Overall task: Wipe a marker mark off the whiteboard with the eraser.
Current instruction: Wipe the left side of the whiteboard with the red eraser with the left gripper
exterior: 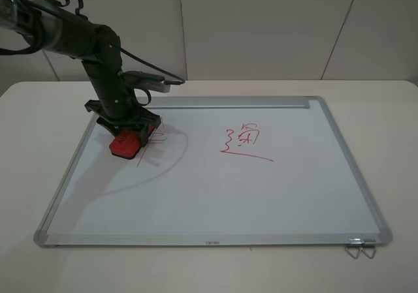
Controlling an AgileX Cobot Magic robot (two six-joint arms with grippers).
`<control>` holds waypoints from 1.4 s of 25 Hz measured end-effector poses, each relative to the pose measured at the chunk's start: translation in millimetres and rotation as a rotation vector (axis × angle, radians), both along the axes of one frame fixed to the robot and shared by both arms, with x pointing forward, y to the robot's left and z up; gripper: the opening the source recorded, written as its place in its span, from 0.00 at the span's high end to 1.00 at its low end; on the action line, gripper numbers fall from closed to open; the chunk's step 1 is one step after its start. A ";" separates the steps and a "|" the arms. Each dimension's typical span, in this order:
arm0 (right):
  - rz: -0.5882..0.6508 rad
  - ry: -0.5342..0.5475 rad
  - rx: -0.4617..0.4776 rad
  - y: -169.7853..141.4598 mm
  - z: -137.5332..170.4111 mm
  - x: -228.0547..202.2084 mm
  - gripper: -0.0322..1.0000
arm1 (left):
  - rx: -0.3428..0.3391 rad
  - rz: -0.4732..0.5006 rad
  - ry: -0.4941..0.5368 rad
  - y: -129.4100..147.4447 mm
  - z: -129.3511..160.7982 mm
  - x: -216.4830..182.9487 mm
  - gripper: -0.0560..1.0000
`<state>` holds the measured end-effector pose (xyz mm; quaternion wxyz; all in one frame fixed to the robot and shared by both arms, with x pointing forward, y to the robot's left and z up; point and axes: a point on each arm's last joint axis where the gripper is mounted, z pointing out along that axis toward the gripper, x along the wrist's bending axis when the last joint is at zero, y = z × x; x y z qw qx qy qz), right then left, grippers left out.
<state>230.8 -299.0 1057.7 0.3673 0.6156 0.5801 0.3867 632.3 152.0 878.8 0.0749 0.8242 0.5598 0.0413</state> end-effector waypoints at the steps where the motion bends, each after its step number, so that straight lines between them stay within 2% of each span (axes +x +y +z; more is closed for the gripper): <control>1: 0.003 0.000 0.005 0.5 0.0 0.0 0.17 | -0.001 -0.003 -0.005 -0.6 0.1 0.3 0.40; 8: 0.000 0.000 0.000 0.0 0.0 0.0 0.17 | -0.015 -0.086 -0.023 -25.8 -2.7 0.9 0.40; 14: 0.000 0.000 0.000 0.0 0.0 0.0 0.17 | -0.014 -0.193 -0.008 -66.3 -3.3 1.4 0.40; 19: 0.003 0.000 0.005 0.5 0.0 0.0 0.17 | -0.050 -0.214 0.004 -89.2 -3.2 -2.0 0.40; 26: 0.000 0.000 0.000 0.0 0.0 0.0 0.17 | -0.059 -0.167 0.019 -81.1 -3.0 2.7 0.40; 35: 0.000 0.000 0.000 0.0 0.0 0.0 0.17 | 0.015 -0.043 0.031 -28.0 -3.5 25.2 0.40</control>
